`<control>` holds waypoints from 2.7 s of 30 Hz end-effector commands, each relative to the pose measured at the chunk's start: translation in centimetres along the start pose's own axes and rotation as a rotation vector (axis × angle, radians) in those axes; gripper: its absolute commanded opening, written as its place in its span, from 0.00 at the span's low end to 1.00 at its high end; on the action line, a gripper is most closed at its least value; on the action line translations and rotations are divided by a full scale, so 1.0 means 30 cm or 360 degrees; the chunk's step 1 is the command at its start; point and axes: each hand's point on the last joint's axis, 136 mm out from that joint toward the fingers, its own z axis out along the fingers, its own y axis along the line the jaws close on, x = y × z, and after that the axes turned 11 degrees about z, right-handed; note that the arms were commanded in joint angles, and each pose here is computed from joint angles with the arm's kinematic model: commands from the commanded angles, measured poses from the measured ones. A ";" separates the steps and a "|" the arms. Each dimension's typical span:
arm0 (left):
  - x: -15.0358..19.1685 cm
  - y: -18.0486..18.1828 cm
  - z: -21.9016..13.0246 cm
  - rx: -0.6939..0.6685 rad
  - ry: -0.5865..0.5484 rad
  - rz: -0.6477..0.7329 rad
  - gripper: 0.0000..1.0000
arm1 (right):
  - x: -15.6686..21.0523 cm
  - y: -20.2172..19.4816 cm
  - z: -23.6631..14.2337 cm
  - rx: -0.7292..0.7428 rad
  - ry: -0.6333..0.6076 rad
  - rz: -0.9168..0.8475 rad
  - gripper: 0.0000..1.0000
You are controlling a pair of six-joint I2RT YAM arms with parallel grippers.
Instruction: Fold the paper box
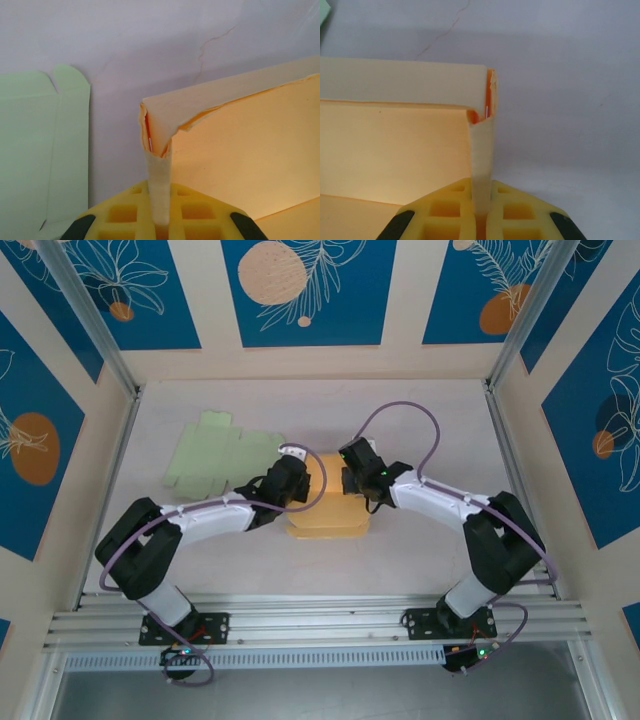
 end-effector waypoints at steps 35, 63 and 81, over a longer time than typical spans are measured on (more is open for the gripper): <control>0.312 0.194 0.136 -0.0346 0.1138 0.0282 0.15 | 0.190 -0.153 0.141 0.0494 0.0882 -0.0233 0.22; 0.370 0.289 0.140 -0.0487 0.1320 0.0383 0.07 | 0.171 -0.166 0.100 0.0584 0.0892 -0.0301 0.24; 0.161 0.099 0.092 0.0043 0.0841 -0.0004 0.58 | 0.200 -0.110 0.117 0.0481 0.0922 -0.0307 0.24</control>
